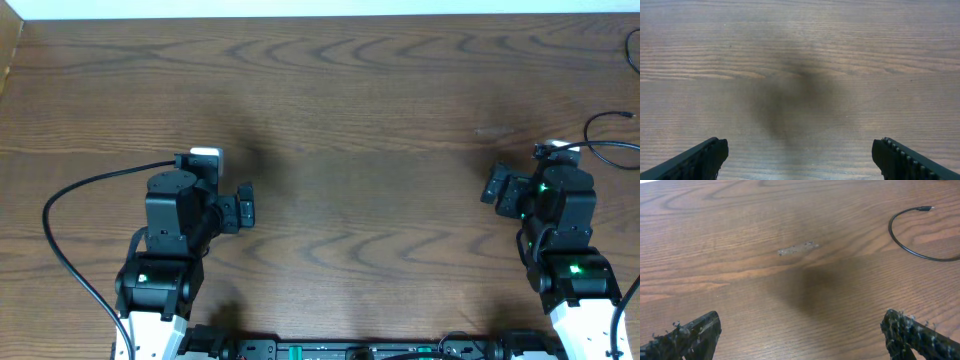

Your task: Untangle cables

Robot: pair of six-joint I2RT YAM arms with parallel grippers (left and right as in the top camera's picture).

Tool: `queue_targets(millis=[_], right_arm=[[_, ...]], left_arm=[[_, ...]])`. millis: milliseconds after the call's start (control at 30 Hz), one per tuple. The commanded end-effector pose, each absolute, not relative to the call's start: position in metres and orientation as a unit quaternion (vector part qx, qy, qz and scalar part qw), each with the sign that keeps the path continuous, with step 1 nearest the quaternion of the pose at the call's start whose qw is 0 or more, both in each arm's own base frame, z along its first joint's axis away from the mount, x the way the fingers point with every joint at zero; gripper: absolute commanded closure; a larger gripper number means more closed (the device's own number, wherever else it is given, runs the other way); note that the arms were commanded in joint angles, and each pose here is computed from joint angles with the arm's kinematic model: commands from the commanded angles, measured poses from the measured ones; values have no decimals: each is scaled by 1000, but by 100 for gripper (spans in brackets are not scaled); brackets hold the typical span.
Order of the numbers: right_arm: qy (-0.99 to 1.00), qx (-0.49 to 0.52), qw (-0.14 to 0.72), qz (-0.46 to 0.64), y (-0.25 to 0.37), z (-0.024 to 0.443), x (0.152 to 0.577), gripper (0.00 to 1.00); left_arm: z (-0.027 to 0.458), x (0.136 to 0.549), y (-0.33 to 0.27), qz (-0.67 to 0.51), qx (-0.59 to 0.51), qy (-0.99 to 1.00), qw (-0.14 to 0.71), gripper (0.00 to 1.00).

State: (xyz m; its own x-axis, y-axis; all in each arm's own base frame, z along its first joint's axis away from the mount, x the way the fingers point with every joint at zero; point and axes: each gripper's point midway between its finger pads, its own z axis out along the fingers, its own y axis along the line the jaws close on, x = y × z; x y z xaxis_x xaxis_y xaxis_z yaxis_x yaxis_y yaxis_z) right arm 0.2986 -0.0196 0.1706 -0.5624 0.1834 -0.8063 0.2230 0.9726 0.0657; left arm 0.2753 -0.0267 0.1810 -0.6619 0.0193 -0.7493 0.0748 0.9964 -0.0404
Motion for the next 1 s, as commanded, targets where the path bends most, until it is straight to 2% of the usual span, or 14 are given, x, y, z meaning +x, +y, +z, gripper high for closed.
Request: queue_targets(millis=[0,767,867,967], right_arm=[[883,119,454,-24,-20,170,297,1],[911,116,394,-35,-21,145,276,1],[899,117,421,-29,-20,156,286,1],[867,120,482,-21,-21,184,306,1]], left_arm=[[182,275,-25,-28,27,911,412,2],[182,275,-25,-28,27,911,411,2],[182,275,-25,-28,27,911,412,2],[182,275,-25,-28,27,911,412,2]])
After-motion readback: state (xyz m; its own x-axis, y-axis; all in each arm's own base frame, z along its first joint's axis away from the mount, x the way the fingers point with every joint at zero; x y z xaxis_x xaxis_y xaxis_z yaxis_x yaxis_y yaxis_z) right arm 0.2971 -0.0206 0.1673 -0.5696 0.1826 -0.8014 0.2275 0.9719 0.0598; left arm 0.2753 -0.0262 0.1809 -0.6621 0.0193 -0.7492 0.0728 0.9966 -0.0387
